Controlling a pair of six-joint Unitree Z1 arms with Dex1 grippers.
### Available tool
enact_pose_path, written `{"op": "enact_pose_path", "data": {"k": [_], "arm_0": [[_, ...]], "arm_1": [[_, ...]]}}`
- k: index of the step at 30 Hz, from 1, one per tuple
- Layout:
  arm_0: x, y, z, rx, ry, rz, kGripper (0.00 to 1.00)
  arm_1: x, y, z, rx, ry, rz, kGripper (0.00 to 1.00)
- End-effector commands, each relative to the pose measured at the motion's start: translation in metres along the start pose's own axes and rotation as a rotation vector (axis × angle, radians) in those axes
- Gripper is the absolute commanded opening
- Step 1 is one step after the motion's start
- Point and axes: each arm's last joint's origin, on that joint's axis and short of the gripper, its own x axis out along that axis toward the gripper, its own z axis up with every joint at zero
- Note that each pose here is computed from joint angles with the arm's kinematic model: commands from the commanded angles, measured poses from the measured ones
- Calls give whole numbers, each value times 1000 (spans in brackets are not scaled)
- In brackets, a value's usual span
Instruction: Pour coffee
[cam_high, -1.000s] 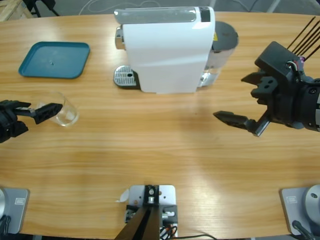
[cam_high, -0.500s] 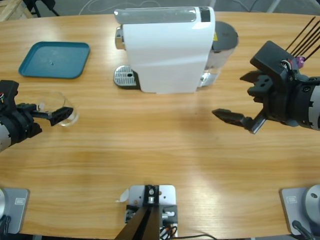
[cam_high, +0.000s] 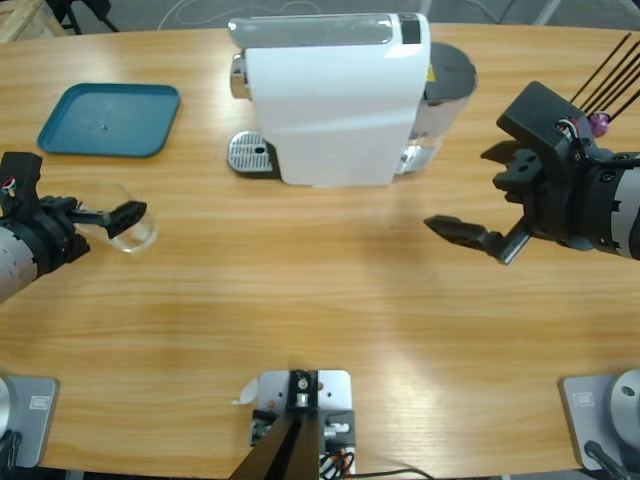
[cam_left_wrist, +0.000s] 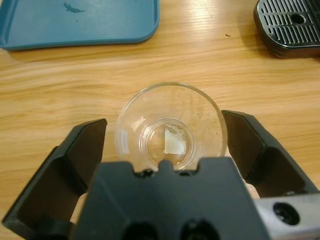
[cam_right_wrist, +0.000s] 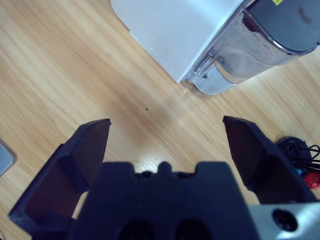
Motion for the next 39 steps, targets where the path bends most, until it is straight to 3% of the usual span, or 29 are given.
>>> {"op": "enact_pose_path", "data": {"k": [1, 3, 4, 6, 8, 9, 11, 15, 17, 20, 23, 26, 28, 30, 34, 39], "arm_0": [[8, 2, -9, 42, 22, 51, 760], [11, 1, -10, 49, 33, 57, 712], [13, 0, -12, 48, 36, 60, 630], [14, -1, -13, 47, 37, 66, 597], [16, -3, -12, 45, 35, 68, 469], [16, -3, -11, 45, 28, 68, 363], [13, -2, -8, 50, 6, 67, 18], [-8, 5, 9, 132, -88, -2, 0], [-17, 7, 23, 253, -100, -100, 0], [-31, 15, 41, 409, -148, -264, 0], [-29, 19, 53, 498, -152, -398, 0], [-22, 17, 65, 597, -167, -519, 0], [-16, 17, 75, 673, -192, -546, 0], [-5, 18, 91, 848, -259, -623, 0], [37, 29, 117, 854, -267, -718, 0], [92, 30, 123, 818, -280, -867, 0]], "arm_1": [[10, 4, -4, -15, 49, -21, 1000], [10, 4, -4, -14, 47, -25, 1000], [11, 4, -4, -14, 48, -25, 1000], [10, 4, -3, -13, 46, -29, 1000], [9, 3, -3, -12, 42, -38, 1000], [8, 3, -3, -12, 40, -41, 1000], [8, 3, -3, -11, 38, -47, 1000], [2, 0, -3, -41, 39, -60, 1000], [-11, -4, -3, -106, 27, -58, 1000], [-53, -17, -7, -164, -46, -68, 1000], [-80, -26, -19, -140, -106, -67, 1000], [-85, -29, -39, -109, -105, -58, 1000], [-84, -28, -45, -91, -102, -43, 1000], [-81, -27, -43, -96, -88, -42, 1000], [-71, -24, -40, -100, -53, -43, 1000], [-71, -24, -41, -76, -68, -44, 1000]]}}
